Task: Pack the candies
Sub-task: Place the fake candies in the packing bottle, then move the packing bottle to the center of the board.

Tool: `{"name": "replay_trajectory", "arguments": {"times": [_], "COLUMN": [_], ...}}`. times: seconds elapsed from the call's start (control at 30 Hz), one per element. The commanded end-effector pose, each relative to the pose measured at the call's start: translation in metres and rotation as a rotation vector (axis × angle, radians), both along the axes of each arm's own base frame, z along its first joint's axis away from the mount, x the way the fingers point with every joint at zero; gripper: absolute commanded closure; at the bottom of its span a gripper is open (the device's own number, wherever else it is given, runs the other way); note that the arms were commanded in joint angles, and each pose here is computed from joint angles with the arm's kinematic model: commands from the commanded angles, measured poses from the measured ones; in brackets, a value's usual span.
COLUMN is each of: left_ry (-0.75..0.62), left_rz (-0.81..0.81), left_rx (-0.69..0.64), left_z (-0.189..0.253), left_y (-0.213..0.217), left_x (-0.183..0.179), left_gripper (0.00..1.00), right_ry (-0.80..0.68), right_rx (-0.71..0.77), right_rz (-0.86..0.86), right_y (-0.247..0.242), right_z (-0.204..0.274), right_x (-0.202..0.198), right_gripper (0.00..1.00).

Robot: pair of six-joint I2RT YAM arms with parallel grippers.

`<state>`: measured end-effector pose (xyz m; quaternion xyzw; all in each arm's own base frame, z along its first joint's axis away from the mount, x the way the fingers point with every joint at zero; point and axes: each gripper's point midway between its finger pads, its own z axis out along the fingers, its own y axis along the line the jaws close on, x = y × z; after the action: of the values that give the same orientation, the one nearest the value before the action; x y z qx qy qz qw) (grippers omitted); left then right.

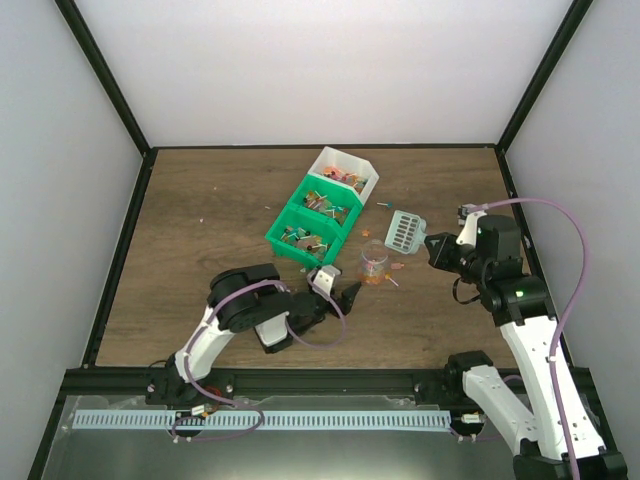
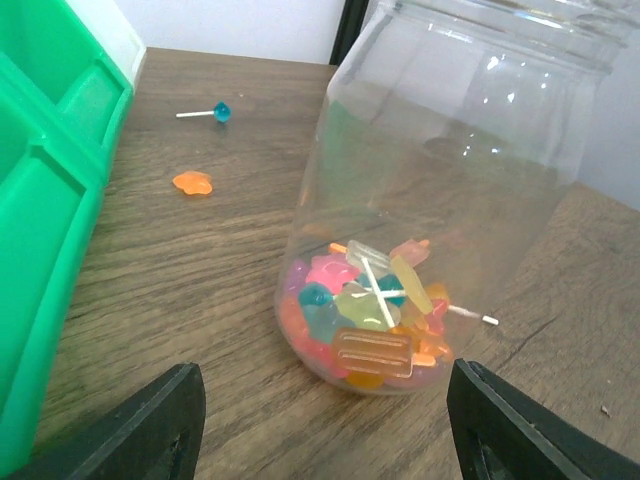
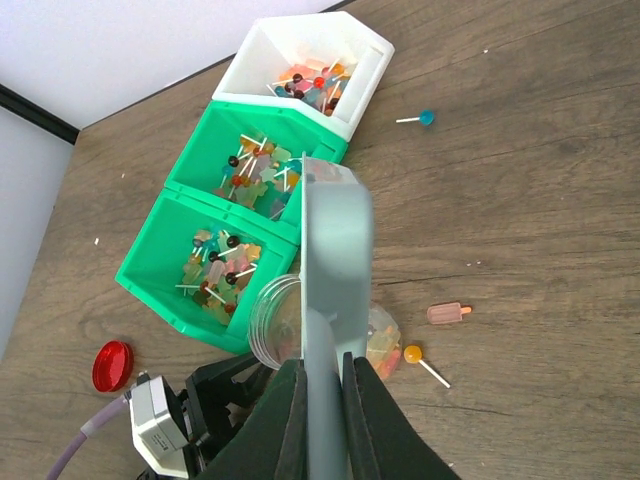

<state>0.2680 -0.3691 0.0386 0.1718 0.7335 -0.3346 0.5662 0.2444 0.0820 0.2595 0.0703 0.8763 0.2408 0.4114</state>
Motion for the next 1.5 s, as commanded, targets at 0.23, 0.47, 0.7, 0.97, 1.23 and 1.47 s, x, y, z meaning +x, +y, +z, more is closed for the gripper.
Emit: {"name": "replay_trajectory", "arguments": {"times": [0.23, 0.47, 0.7, 0.97, 1.23, 1.47], "left_ry": [0.104, 0.059, -0.003, 0.101, 0.267, 0.356], "left_rz": [-0.059, -0.029, 0.147, 0.347, 0.447, 0.404], "left_rx": [0.064, 0.071, 0.148, 0.175, 0.225, 0.309], "left_z": [-0.013, 0.023, 0.076, 0.105, 0.092, 0.058], "left_y": [0.033, 0.053, 0.073, 0.136, 0.202, 0.197], "left_x": [-0.033, -0.043, -0.016, 0.063, 0.135, 0.159], "left_gripper": [0.32, 0.33, 0.33, 0.31, 0.32, 0.33], "right_ry": [-0.103, -0.053, 0.037, 0.047, 0.093, 0.116], "right_rx": [0.089, 0.230, 0.270, 0.245, 0.298, 0.276], "right_rz": [0.031, 0.112, 0.094, 0.031, 0.124, 0.170], "right_y": [0.015, 0.047, 0.059, 0.050, 0.069, 0.093], "right_z": [0.045, 0.046, 0.021, 0.004, 0.012, 0.008], "right_x": [0.019, 0.068, 0.114, 0.121, 0.129, 0.129], "right_gripper": [0.99, 0.99, 0.99, 0.99, 0.99, 0.99]}}
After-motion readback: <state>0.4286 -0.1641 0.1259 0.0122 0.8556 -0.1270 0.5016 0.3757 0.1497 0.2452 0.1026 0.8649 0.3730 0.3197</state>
